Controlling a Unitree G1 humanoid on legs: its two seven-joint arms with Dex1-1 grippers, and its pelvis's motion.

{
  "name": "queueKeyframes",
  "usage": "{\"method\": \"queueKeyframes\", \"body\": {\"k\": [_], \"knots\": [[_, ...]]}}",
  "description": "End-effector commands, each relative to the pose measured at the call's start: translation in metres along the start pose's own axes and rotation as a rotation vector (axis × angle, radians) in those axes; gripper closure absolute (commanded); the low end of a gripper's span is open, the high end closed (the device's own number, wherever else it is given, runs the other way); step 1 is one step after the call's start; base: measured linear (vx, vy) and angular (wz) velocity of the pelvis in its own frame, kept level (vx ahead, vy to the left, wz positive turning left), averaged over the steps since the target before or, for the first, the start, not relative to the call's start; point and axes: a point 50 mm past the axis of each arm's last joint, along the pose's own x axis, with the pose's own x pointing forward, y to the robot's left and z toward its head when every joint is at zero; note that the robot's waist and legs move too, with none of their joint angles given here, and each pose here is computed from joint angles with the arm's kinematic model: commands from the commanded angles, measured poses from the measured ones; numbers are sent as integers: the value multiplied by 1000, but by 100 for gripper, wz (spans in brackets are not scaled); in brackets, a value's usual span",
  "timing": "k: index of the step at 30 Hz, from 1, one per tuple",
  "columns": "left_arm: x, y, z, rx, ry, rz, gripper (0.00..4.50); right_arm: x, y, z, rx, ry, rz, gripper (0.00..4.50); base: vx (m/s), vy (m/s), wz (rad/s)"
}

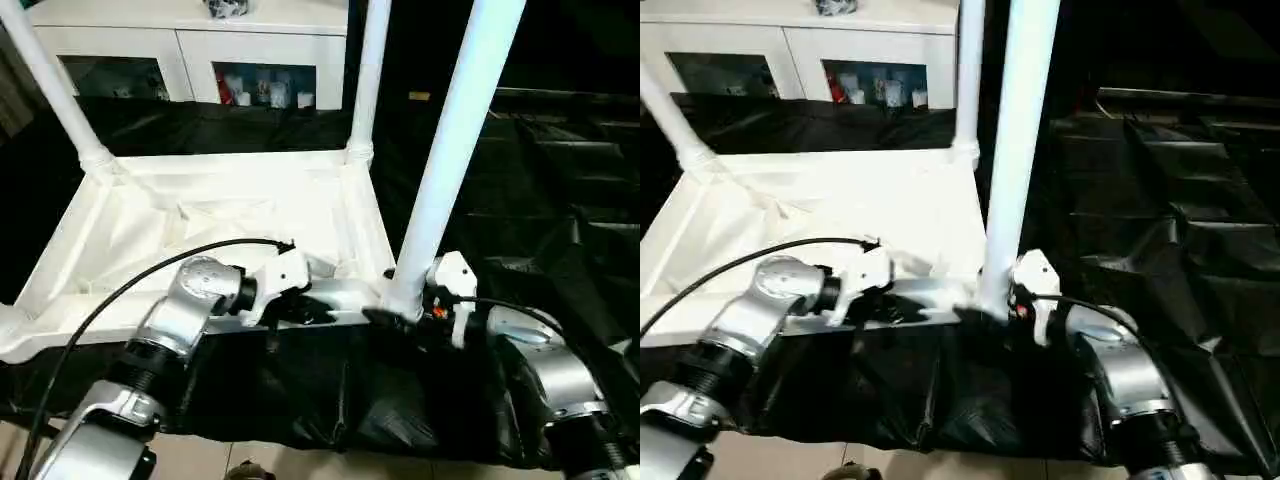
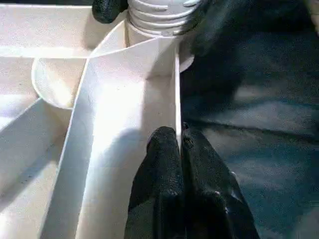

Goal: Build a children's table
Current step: Rotate leg to tighten

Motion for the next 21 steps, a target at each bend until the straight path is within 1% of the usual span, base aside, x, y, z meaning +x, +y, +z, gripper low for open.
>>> {"method": "queueKeyframes", "body": {"k": [1,4,5,6,7,9,13,14,15,17,19,20,21], "knots": [[11,0,11,51,-8,-62,450,17,15,9,-32,-16,160,87,0,0,0],[7,1,11,50,-1,-80,450,17,18,10,-35,-1,228,114,0,0,0],[6,1,11,51,1,-86,450,16,19,10,-39,6,245,114,0,0,0],[5,2,11,54,4,-91,450,16,19,10,-40,12,262,137,0,0,0],[5,2,11,54,4,-91,450,16,19,10,-40,12,262,137,0,0,0],[5,2,11,54,3,-91,450,17,19,10,-36,13,267,156,0,0,0],[5,2,10,46,-10,-77,450,19,20,9,-10,-8,248,173,0,0,0],[6,2,10,40,-17,-67,450,19,20,9,12,-22,226,175,0,0,0],[8,2,9,32,-27,-39,450,20,19,9,33,-54,179,177,0,0,0],[9,2,9,29,-30,-27,450,21,19,8,47,-69,158,178,0,0,0],[12,3,9,21,-29,11,450,23,15,9,66,-102,71,178,0,0,0],[14,4,10,16,-32,34,450,25,12,8,83,-112,9,178,0,0,0],[23,6,13,-2,-44,100,450,29,4,5,112,-131,-148,178,0,0,0]]}}
